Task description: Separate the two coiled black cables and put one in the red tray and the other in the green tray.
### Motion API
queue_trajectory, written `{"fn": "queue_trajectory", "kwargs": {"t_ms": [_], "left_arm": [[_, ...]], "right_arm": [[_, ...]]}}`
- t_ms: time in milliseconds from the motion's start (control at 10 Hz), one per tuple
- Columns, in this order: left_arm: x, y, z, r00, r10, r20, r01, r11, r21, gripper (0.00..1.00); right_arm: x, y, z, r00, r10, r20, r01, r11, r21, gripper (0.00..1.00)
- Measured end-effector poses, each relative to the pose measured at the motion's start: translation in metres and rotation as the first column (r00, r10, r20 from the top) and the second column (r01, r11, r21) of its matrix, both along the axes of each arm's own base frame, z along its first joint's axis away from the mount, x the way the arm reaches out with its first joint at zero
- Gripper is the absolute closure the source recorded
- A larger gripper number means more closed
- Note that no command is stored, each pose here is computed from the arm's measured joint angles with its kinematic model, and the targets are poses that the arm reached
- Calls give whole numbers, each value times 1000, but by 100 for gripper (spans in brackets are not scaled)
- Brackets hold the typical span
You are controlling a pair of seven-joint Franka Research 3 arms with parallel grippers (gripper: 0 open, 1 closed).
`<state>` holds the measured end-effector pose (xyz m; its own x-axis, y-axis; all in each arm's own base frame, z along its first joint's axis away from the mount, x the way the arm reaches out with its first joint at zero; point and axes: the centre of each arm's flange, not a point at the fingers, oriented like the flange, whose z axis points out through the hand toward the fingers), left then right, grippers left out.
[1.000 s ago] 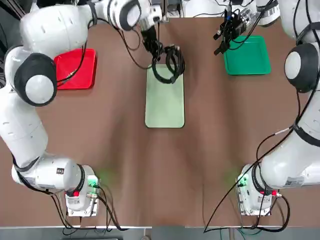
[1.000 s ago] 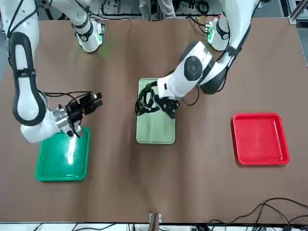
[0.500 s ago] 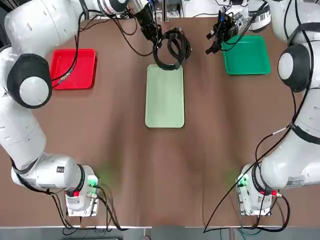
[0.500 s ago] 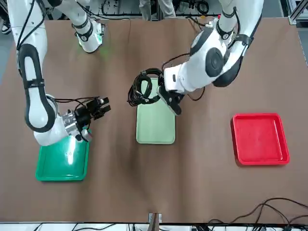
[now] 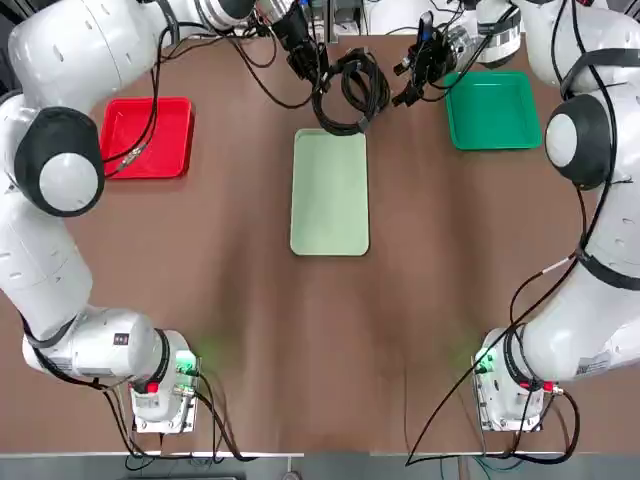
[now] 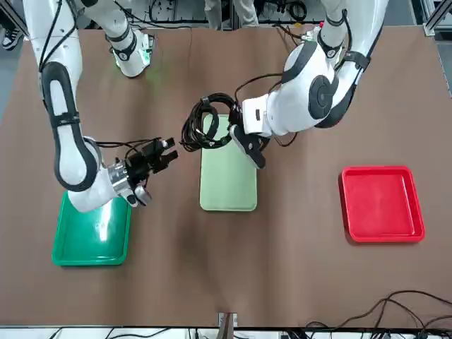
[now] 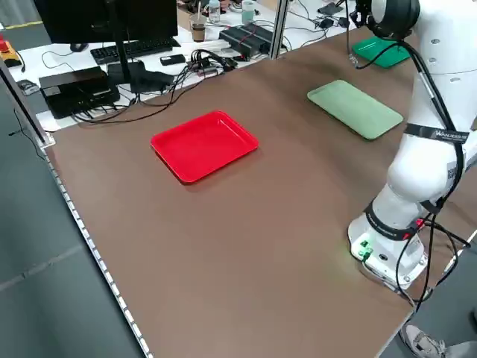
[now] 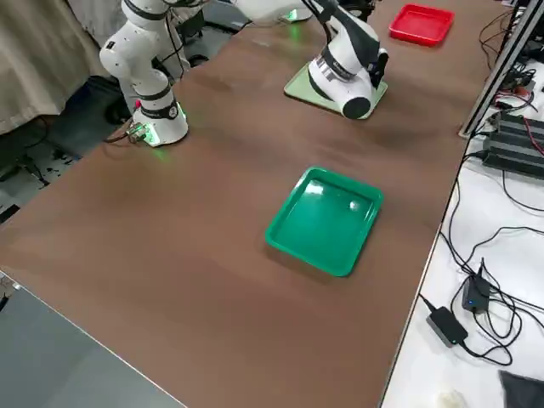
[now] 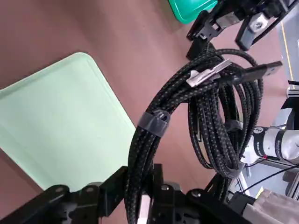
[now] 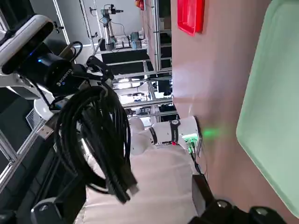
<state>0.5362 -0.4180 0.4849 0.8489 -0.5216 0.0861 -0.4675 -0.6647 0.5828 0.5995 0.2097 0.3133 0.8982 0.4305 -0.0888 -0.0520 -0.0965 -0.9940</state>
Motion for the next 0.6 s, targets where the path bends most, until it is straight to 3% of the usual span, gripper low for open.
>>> {"fn": "queue_trajectory", "kwargs": {"t_ms": [600], "left_arm": [[8,-9,-11,999,36,-5,-37,999,-26,73]], "right_arm": [[-10,6,-11,993,-11,-119,10,1000,-9,3]]}}
